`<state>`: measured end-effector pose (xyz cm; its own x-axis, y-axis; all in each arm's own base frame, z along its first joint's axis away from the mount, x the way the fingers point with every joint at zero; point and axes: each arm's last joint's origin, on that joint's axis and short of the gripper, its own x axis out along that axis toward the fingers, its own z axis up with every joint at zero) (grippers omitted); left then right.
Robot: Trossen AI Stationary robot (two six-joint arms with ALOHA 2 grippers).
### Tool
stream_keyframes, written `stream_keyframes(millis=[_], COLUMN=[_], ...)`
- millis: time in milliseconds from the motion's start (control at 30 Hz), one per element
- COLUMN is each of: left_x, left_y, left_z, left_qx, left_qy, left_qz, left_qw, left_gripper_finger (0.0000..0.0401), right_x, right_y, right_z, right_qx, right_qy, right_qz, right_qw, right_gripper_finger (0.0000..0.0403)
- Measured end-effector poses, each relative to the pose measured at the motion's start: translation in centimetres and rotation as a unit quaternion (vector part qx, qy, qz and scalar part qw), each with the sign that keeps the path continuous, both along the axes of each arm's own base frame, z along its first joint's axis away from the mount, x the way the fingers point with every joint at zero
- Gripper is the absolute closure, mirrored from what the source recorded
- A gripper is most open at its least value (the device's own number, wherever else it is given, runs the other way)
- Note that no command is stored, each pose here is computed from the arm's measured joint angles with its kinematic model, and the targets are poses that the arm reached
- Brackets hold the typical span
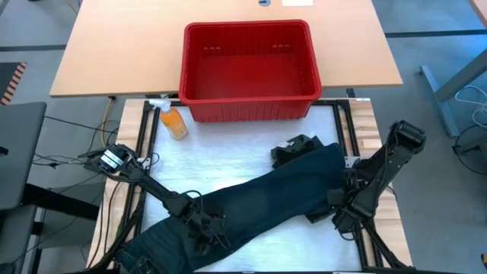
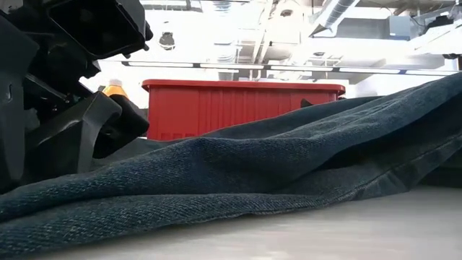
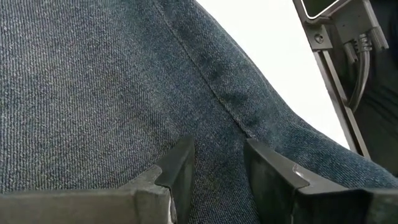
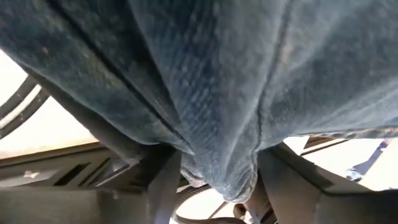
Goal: Fold laundry
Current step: Fold the dark blue jeans
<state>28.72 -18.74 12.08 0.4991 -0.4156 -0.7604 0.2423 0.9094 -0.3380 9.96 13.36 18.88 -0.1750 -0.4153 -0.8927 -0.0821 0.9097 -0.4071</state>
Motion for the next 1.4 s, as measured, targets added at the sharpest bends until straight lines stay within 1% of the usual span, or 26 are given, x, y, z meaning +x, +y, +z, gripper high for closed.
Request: stream_keyframes(millis=[67, 133, 200, 300, 333, 400, 467, 500, 600, 700, 800, 867, 967, 1033, 1100, 1200, 1300, 1400], left_x=[0.0, 0.0, 0.0, -0.1, -0.1, -0.2, -0.2, -0.2, -0.2, -0.2, -0.1, 0.0, 0.0, 0.0, 0.0, 0.1, 0.8, 1.9], left_y=[0.0, 0.0, -0.1, -0.2, -0.2, -0.2, -0.2, -0.2, -0.3, -0.2, -0.1, 0.0, 0.0, 0.0, 0.0, 0.0, 0.5, 1.8], left_z=[0.0, 0.0, 0.0, 0.0, 0.0, 0.0, 0.0, 0.0, 0.0, 0.0, 0.0, 0.0, 0.0, 0.0, 0.0, 0.0, 0.3, 0.5], left_qx=[0.002, 0.002, 0.003, 0.005, 0.006, 0.006, 0.006, 0.006, 0.006, 0.007, 0.007, 0.007, 0.004, 0.002, 0.001, 0.008, 0.021, 0.037], left_qy=[-0.001, -0.001, -0.001, -0.003, -0.003, -0.004, -0.003, -0.003, -0.004, -0.004, -0.005, -0.005, -0.003, -0.001, -0.001, -0.013, -0.050, -0.078], left_qz=[0.001, 0.001, 0.000, 0.000, 0.000, 0.000, -0.001, -0.001, -0.002, -0.002, -0.003, -0.002, -0.003, -0.002, -0.001, 0.006, 0.025, 0.070], left_qw=[1.000, 1.000, 1.000, 1.000, 1.000, 1.000, 1.000, 1.000, 1.000, 1.000, 1.000, 1.000, 1.000, 1.000, 1.000, 1.000, 0.998, 0.994], left_gripper_finger=[0.0273, 0.0273, 0.0273, 0.0273, 0.0273, 0.0273, 0.0273, 0.0273, 0.0273, 0.0273, 0.0273, 0.0273, 0.0273, 0.0273, 0.0273, 0.0273, 0.0273, 0.0273], right_x=[0.4, 0.6, 0.7, 0.8, 0.9, 1.1, 1.4, 1.7, 2.8, 4.2, 5.4, 6.3, 7.4, 8.1, 8.7, 9.5, 9.9, 10.1], right_y=[-0.1, 0.0, 0.0, -0.2, -0.3, -0.4, -0.4, -0.3, 0.4, 0.6, 0.6, 0.5, 0.2, -0.2, -0.8, -1.8, -2.9, -3.7], right_z=[-0.3, -0.5, -0.6, -0.5, -0.3, 0.5, 1.7, 2.3, 4.3, 6.3, 8.4, 9.8, 12.1, 13.7, 15.3, 17.7, 20.2, 22.7], right_qx=[-0.001, 0.006, 0.014, 0.012, 0.010, 0.007, 0.002, 0.008, 0.053, 0.078, 0.078, 0.070, 0.048, 0.014, -0.038, -0.163, -0.302, -0.410], right_qy=[0.012, 0.030, 0.045, 0.058, 0.063, 0.076, 0.085, 0.083, 0.056, 0.014, -0.037, -0.074, -0.116, -0.139, -0.160, -0.184, -0.187, -0.185], right_qz=[0.009, 0.024, 0.041, 0.050, 0.046, 0.038, 0.035, 0.039, 0.072, 0.075, 0.094, 0.120, 0.186, 0.238, 0.287, 0.344, 0.365, 0.352], right_qw=[1.000, 0.999, 0.998, 0.997, 0.997, 0.996, 0.996, 0.996, 0.994, 0.994, 0.992, 0.987, 0.975, 0.961, 0.944, 0.906, 0.861, 0.821], right_gripper_finger=[0.0172, 0.0208, 0.0263, 0.0362, 0.0375, 0.0374, 0.0366, 0.0364, 0.0372, 0.0374, 0.0374, 0.0374, 0.0374, 0.0374, 0.0374, 0.0374, 0.0374, 0.0374])
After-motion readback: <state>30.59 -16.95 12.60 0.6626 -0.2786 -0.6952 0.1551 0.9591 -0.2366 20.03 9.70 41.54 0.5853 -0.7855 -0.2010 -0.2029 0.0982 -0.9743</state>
